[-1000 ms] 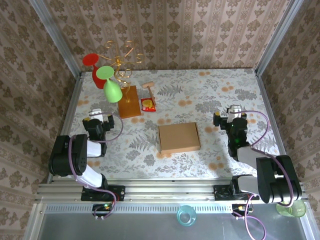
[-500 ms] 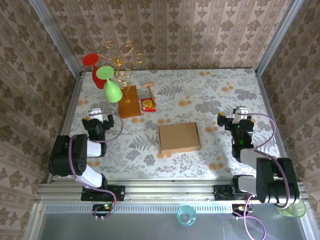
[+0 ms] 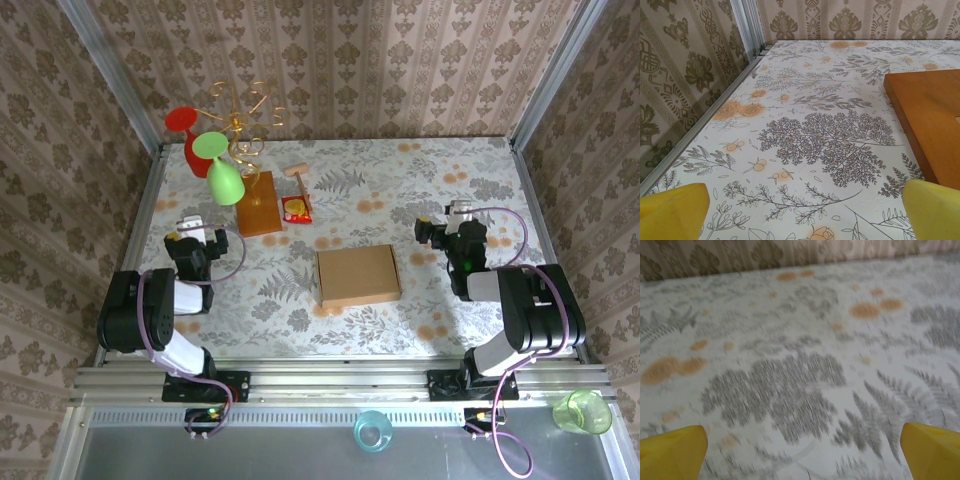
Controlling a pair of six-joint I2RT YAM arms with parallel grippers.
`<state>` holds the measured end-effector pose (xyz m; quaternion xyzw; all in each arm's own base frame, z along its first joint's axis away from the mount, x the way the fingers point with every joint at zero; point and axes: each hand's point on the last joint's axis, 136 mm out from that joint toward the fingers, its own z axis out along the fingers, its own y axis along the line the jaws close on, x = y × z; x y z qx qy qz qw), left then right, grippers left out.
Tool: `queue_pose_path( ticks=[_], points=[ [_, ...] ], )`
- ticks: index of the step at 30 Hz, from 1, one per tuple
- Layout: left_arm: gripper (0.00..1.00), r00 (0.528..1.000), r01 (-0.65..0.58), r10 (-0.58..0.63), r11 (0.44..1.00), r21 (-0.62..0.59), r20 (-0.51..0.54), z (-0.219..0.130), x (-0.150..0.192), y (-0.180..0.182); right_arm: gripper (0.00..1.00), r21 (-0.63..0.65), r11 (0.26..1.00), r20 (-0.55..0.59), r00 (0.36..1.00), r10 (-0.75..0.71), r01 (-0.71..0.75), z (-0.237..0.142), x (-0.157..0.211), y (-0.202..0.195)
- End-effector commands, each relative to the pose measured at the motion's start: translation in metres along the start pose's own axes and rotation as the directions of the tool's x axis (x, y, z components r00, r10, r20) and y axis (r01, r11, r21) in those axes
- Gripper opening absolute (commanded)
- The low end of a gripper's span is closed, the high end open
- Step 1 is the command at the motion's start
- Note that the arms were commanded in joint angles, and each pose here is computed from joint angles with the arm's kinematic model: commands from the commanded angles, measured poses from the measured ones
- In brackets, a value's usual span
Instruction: Fold the paper box
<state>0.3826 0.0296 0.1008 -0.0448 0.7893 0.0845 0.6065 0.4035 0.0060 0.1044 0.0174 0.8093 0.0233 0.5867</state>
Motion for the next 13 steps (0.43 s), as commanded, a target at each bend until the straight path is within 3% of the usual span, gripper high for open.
queue_pose_path(
  ticks=[1,11,13],
  points=[
    [1.00,1.000,-0.014,0.013,1.000,0.022,0.009,0.000,-0.002,-0.004,1.00,0.064,0.997,-0.038,0.999,-0.032,0.034,-0.002,0.007,-0.010],
    [1.00,0.997,-0.066,0.069,0.995,0.077,-0.046,0.011,-0.002,-0.019,1.00,0.121,0.991,-0.021,0.999,-0.049,0.051,-0.004,0.007,-0.013],
    [1.00,0.996,-0.066,0.069,0.995,0.076,-0.047,0.011,-0.002,-0.019,1.00,0.185,0.982,-0.010,0.999,-0.038,0.039,-0.008,0.007,-0.021]
  ],
)
